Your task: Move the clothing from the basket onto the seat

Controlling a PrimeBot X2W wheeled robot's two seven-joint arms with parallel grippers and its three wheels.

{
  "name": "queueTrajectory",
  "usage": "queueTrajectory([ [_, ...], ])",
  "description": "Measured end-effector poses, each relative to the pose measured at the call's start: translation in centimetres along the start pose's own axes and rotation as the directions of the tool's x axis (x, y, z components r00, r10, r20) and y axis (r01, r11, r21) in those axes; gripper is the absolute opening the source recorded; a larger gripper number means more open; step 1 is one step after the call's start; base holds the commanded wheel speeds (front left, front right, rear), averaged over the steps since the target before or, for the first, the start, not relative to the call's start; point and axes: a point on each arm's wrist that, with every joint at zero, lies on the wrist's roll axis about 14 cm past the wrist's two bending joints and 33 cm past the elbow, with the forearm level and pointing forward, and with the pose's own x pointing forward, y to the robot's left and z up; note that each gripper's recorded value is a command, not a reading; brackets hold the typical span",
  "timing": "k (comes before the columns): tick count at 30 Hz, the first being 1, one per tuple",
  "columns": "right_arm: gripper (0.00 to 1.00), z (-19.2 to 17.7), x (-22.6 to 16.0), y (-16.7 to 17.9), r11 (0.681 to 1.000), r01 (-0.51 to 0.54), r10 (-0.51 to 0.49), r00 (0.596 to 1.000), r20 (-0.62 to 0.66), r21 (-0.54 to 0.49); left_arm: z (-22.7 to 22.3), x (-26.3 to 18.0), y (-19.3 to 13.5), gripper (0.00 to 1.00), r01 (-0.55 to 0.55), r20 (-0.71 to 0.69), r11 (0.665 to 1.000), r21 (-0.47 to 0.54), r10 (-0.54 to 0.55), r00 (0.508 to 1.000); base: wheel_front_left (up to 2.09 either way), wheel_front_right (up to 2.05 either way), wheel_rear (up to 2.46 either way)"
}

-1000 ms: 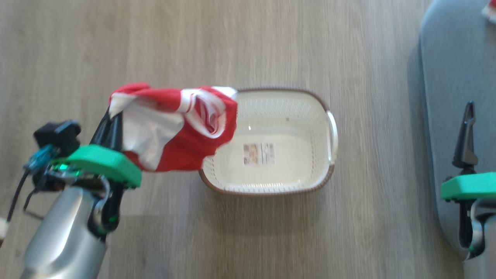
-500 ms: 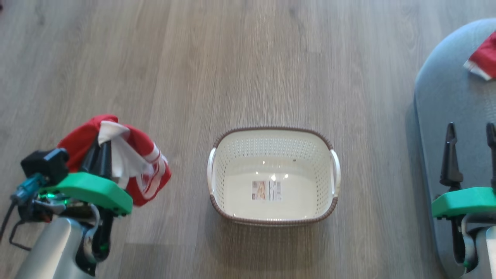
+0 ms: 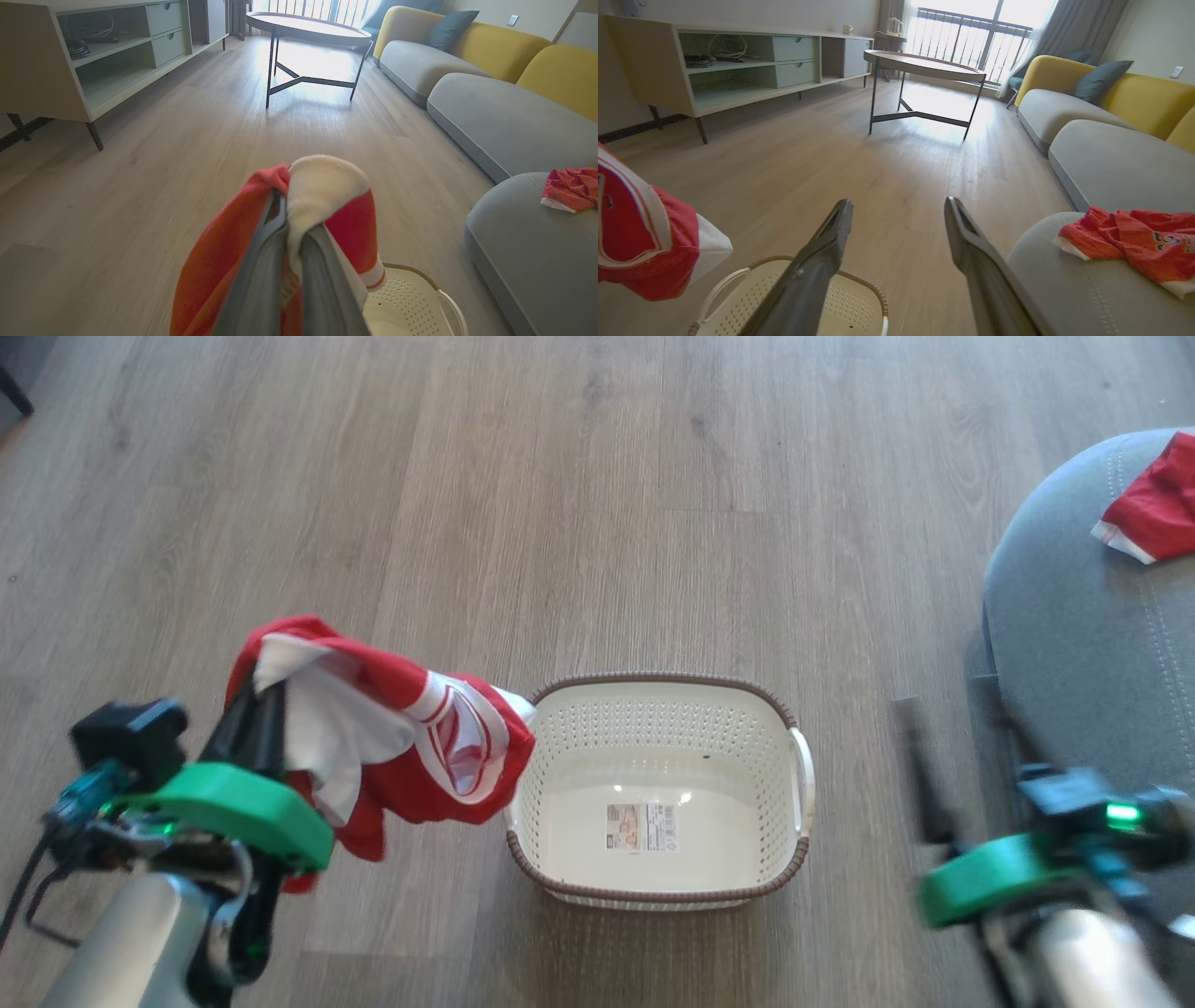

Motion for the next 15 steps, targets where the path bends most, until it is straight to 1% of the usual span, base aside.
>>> queueTrajectory([
  [2, 1.0, 0.2, 0.5, 3.2, 0.994, -0.108, 0.108, 0.994, 0.007, 0.018, 0.5, 0.2, -1.1, 0.0, 0.039, 0.005, 0.999, 0.009, -0.039, 0.999, 0.0, 0.0, 0.0],
  [5, 1.0, 1.5, 1.3, 7.9, 0.96, -0.281, 0.281, 0.959, 0.043, 0.009, 2.0, 0.6, -3.4, 0.0, 0.11, 0.035, 0.993, 0.033, -0.111, 0.993, 0.0, 0.0, 0.0],
  [7, 1.0, 2.8, 1.9, 10.3, 0.927, -0.374, 0.374, 0.924, 0.077, -0.008, 2.9, 0.8, -5.0, 0.0, 0.166, 0.049, 0.985, 0.051, -0.169, 0.984, 0.0, 0.0, 0.0],
  [9, 1.0, 4.0, 2.3, 12.7, 0.888, -0.458, 0.459, 0.882, 0.106, -0.031, 3.4, 0.9, -6.6, 0.0, 0.216, 0.05, 0.974, 0.073, -0.22, 0.974, 0.0, 0.0, 0.0],
  [11, 1.0, 5.1, 2.5, 14.6, 0.851, -0.523, 0.525, 0.842, 0.128, -0.047, 3.6, 0.8, -8.1, 0.0, 0.263, 0.046, 0.96, 0.092, -0.268, 0.962, 0.0, 0.0, 0.0],
  [12, 1.0, 6.0, 2.5, 16.3, 0.816, -0.575, 0.577, 0.804, 0.146, -0.059, 3.5, 0.6, -9.3, 0.0, 0.304, 0.032, 0.947, 0.108, -0.309, 0.951, 0.0, 0.0, 0.0],
  [15, 1.0, 7.0, 2.9, 17.6, 0.779, -0.622, 0.626, 0.762, 0.163, -0.083, 3.2, 0.2, -10.8, 0.0, 0.352, 0.012, 0.928, 0.123, -0.357, 0.934, 0.0, 0.0, 0.0],
])
